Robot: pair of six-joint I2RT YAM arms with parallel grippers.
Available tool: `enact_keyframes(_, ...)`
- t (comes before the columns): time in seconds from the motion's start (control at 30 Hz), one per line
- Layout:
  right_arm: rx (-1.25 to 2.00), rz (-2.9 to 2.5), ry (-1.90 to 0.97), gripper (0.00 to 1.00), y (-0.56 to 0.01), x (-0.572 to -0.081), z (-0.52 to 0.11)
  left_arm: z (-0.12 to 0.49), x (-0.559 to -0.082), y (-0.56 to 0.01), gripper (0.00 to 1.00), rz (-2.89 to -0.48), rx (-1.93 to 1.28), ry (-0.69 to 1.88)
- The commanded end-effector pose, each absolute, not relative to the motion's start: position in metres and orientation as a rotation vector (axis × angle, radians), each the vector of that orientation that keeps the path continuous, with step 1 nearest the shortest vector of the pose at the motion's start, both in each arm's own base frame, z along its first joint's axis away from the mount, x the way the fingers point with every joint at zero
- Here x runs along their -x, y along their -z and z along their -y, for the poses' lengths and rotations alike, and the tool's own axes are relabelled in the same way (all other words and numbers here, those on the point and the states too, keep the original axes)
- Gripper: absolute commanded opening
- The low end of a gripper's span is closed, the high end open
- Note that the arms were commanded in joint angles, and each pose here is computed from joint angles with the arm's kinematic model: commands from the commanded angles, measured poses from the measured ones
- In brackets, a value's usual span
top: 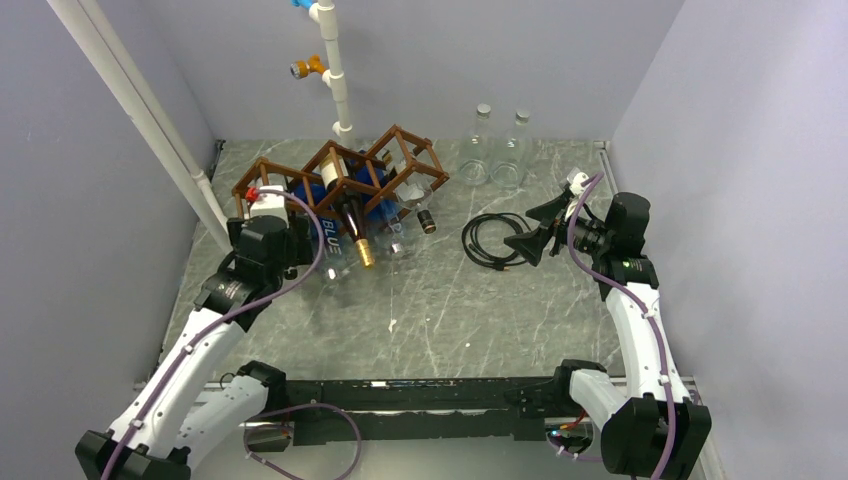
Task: Take the wine bottle off the wine rack
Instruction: Pick up the wine bottle from the wine rack.
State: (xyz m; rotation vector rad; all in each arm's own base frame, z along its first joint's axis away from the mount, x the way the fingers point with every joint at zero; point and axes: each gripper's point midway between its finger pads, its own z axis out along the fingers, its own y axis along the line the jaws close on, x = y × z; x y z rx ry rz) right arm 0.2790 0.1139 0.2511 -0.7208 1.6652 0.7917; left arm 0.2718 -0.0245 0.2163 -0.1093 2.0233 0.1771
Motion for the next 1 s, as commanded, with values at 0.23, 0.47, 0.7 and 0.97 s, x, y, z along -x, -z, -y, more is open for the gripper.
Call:
enact_keyframes(0.23,0.773,-1.593,-0.783,0.98,-0.263,-0.276,-0.117,0.022,-0.291,-0.209,0.92,-2.047,0.262,-0.052)
enact_keyframes(0.47,0.772,-1.589,-0.797,0.98,-0.262,-0.275,-0.118,0.018,-0.3,-0.193,0.88,-2.078,0.281,-0.035)
enact_keyframes(0.7,0.773,-1.582,-0.802,0.98,-0.262,-0.274,-0.119,0.014,-0.305,-0.176,0.82,-2.12,0.294,-0.041)
enact_keyframes(0.97,0.774,-1.574,-0.81,0.98,-0.262,-0.272,-0.12,0.011,-0.309,-0.167,0.76,-2.106,0.301,-0.05)
